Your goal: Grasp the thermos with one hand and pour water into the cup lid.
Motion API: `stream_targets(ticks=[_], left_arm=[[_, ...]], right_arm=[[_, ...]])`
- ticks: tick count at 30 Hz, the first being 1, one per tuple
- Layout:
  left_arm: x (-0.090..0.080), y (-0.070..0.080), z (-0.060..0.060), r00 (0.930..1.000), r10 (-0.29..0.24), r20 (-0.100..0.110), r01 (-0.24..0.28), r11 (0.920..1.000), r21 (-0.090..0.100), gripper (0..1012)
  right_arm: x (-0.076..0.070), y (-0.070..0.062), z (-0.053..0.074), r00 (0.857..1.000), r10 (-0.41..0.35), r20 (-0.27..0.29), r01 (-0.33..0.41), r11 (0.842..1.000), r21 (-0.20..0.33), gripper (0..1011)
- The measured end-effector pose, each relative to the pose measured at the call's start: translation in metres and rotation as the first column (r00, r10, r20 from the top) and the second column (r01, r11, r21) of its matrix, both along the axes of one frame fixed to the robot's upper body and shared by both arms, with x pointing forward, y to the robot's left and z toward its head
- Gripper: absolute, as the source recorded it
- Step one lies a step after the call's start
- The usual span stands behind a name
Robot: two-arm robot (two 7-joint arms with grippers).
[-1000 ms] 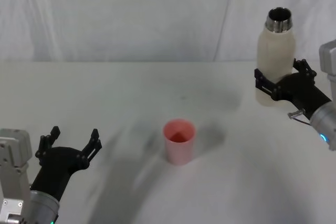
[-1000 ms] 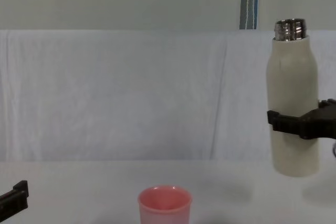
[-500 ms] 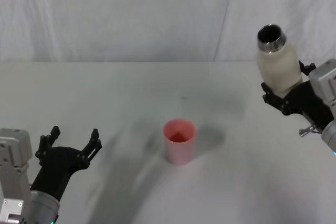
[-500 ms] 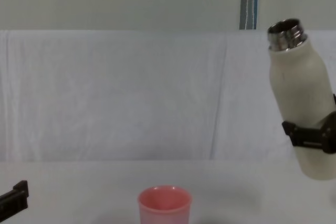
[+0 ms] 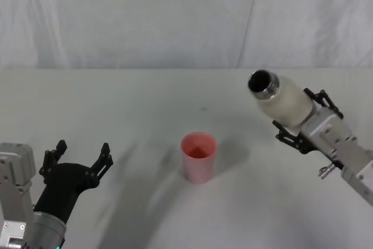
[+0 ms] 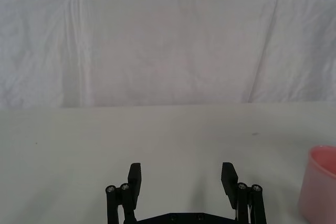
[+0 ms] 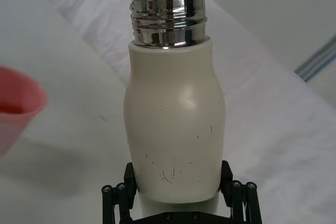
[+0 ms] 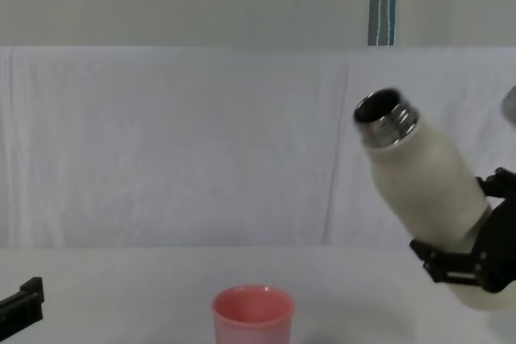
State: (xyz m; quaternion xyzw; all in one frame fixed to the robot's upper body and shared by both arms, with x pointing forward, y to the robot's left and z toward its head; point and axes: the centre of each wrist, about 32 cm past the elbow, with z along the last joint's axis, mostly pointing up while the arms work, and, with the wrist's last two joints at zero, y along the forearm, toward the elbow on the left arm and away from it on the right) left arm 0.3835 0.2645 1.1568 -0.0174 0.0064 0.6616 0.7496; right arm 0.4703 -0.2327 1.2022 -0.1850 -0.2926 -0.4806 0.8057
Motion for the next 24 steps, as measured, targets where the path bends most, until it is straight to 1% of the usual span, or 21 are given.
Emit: stream_targets(ticks=[4, 7, 18, 24], left_arm=[[0.0, 0.0, 0.0, 1.0, 0.0, 0.0, 0.0, 1.0, 0.0, 1001], [0.0, 0.0, 0.0, 1.0, 0.0, 0.0, 0.0, 1.0, 0.0, 1001], [0.0, 0.0, 0.0, 1.0, 0.0, 0.0, 0.0, 1.0, 0.0, 1001], [0.0, 0.0, 0.0, 1.0, 0.0, 0.0, 0.0, 1.0, 0.0, 1001]], right_arm=[[0.002, 0.006, -0.004, 0.999, 0.023, 0.022, -0.021, 0.998, -0.067, 956], [0.005, 0.009, -0.006, 0.999, 0.039, 0.035, -0.035, 0.994, -0.105, 956], [0.015, 0.019, -0.008, 0.995, 0.081, 0.064, -0.068, 0.981, -0.179, 956], [0.021, 0.022, -0.008, 0.993, 0.086, 0.084, -0.066, 0.974, -0.217, 956]])
